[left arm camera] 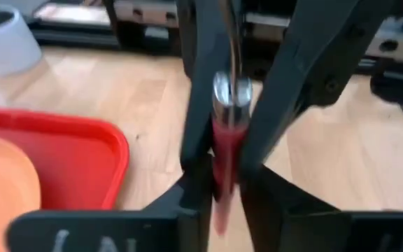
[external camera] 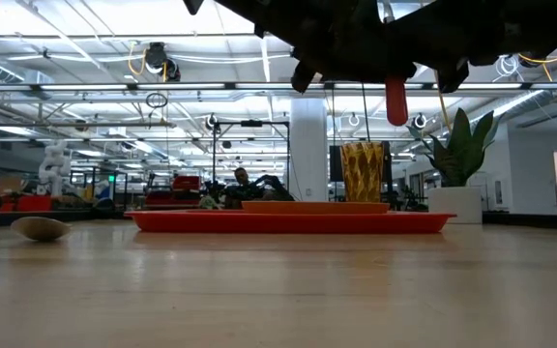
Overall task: Pick and place plate/cup/fork/spoon on tray
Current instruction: Put the pink fork on the red serving tray to the left of the orange plate
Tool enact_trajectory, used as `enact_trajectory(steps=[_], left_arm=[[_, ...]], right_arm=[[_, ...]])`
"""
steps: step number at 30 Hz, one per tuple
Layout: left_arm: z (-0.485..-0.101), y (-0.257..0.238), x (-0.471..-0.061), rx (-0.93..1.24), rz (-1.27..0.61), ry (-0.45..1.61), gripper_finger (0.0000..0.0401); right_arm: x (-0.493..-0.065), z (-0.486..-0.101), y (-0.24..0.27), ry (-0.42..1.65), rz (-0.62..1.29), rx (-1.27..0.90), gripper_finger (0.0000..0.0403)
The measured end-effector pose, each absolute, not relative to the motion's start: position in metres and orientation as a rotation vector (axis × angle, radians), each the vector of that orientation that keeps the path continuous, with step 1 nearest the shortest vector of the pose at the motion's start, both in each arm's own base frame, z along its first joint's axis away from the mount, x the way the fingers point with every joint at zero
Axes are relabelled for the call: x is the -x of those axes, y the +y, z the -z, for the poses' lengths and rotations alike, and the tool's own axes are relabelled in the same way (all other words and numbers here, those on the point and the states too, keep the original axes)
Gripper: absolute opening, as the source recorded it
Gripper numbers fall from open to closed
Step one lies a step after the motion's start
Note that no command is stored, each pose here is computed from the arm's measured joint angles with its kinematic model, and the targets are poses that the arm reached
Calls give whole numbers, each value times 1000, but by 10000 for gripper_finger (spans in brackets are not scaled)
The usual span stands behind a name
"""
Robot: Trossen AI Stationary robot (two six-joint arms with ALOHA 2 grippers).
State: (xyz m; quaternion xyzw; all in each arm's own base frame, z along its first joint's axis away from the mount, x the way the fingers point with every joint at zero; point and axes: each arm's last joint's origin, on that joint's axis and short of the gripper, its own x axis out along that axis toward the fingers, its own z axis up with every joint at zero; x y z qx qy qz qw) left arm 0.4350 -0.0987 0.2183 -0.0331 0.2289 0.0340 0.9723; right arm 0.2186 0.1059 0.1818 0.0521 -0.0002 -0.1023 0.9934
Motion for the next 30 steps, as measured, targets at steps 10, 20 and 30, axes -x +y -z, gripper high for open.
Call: enact_trajectory(steps=[10, 20, 30], left_arm=[[-227, -102, -422, 69, -63, 545, 182], [-250, -96, -423, 85, -205, 373, 195], [-257, -79, -433, 43, -344, 229, 195]], right_arm=[[-200, -197, 112, -18, 442, 14, 20], [-199, -175, 109, 68, 715, 101, 32], [-210, -167, 98, 84, 774, 116, 35]])
